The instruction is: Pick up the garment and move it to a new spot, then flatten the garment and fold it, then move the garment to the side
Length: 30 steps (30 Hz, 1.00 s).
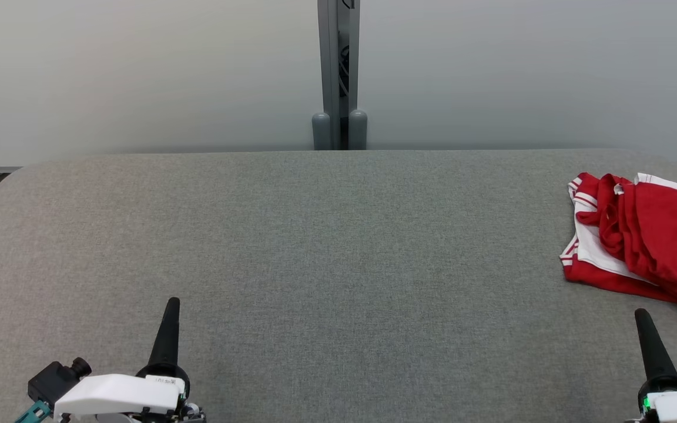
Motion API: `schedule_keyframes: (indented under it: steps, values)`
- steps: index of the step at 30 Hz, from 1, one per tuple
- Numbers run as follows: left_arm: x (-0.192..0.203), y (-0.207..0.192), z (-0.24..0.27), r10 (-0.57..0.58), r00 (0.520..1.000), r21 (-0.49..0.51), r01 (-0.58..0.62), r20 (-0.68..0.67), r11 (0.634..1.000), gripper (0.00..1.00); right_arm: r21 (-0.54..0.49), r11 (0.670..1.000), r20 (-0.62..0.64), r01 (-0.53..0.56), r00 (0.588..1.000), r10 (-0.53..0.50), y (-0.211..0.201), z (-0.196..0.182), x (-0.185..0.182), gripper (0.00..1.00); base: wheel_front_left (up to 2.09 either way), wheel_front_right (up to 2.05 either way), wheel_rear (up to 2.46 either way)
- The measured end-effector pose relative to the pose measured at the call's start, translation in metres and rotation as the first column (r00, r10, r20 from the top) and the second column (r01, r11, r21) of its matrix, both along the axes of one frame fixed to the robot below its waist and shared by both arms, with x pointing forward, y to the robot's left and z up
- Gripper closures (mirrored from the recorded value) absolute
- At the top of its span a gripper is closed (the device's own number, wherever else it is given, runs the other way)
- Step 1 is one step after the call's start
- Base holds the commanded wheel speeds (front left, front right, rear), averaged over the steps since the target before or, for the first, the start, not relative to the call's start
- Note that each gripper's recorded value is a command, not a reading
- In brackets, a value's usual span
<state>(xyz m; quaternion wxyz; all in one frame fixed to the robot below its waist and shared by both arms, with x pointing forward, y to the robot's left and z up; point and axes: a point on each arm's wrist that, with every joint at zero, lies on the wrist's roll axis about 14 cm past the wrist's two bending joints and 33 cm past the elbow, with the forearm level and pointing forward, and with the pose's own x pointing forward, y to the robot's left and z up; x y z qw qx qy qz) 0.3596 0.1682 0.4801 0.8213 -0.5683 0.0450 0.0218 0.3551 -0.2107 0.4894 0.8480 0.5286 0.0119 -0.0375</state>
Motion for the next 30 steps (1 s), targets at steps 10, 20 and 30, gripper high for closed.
schedule_keyframes:
  steps: [10, 20, 30]
  values:
    - [0.005, -0.004, 0.005, -0.013, 1.000, -0.076, 0.014, 0.013, 0.997, 1.00, 0.101, 0.995, 0.009, 0.018, 1.000, -0.019, -0.008, 0.002, -0.003, 1.00, 0.00, 0.00, 0.00]
    - [0.008, -0.007, 0.008, -0.022, 0.999, -0.151, 0.026, 0.025, 0.988, 1.00, 0.189, 0.982, 0.029, 0.027, 0.999, -0.034, -0.013, 0.006, -0.004, 1.00, 0.00, 0.00, 0.00]
    - [0.012, -0.010, 0.013, -0.034, 0.999, -0.209, 0.041, 0.039, 0.977, 1.00, 0.264, 0.964, 0.034, 0.040, 0.998, -0.051, -0.020, 0.006, -0.008, 1.00, 0.00, 0.00, 0.00]
